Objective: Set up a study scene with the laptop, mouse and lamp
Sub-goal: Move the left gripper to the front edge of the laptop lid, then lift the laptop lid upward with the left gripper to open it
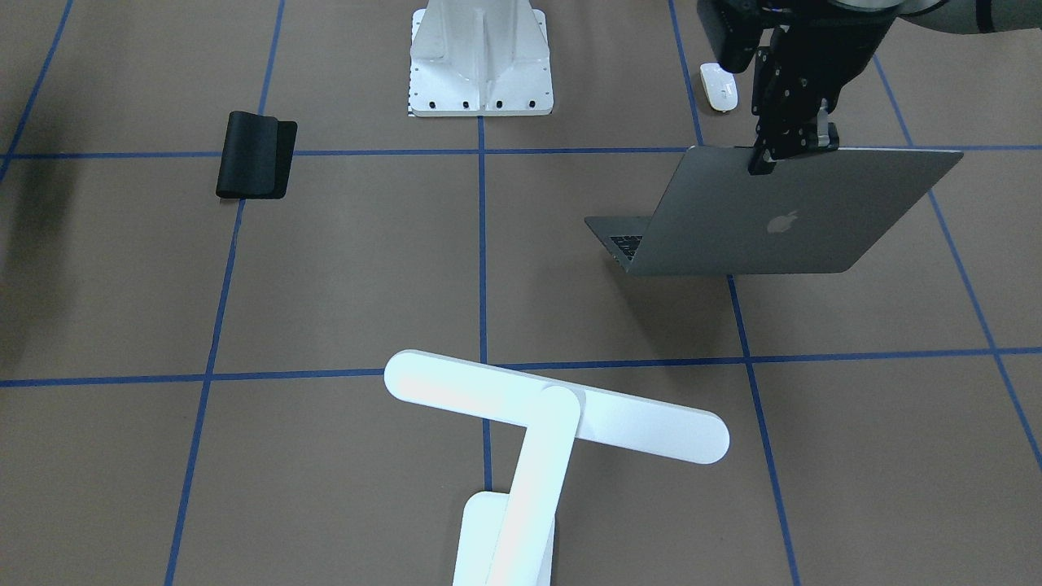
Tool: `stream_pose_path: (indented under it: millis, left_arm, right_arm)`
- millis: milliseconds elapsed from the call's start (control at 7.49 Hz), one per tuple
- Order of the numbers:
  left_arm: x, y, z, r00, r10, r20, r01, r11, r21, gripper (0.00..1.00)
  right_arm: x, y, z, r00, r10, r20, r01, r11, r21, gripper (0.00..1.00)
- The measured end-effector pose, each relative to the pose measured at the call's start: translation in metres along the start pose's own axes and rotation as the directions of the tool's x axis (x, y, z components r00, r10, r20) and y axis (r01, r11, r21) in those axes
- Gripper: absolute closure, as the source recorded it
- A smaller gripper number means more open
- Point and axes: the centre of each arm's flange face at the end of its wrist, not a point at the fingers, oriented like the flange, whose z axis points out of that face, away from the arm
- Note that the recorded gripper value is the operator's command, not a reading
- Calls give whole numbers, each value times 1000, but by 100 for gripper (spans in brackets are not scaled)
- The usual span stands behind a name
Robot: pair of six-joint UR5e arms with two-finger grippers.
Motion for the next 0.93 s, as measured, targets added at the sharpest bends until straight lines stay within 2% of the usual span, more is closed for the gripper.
stream_pose_path:
  millis: [267, 401, 668, 935]
  left_arm:
    - [-8, -41, 3, 1000, 19, 7, -19, 1000, 6, 100]
    - [-20, -60, 20, 1000, 7, 5, -7, 1000, 15, 100]
    - [-44, -76, 53, 1000, 3, 10, -3, 1000, 31, 100]
    - [-48, -80, 57, 1000, 9, 16, -10, 999, 39, 100]
  right_arm:
    - [7, 3, 7, 1000, 15, 2, -15, 1000, -14, 0]
    - [10, 5, 10, 1000, 21, 2, -21, 1000, -20, 0]
    - [15, 5, 14, 1000, 28, 0, -28, 999, -27, 0]
    - [15, 4, 15, 1000, 27, 0, -27, 999, -26, 0]
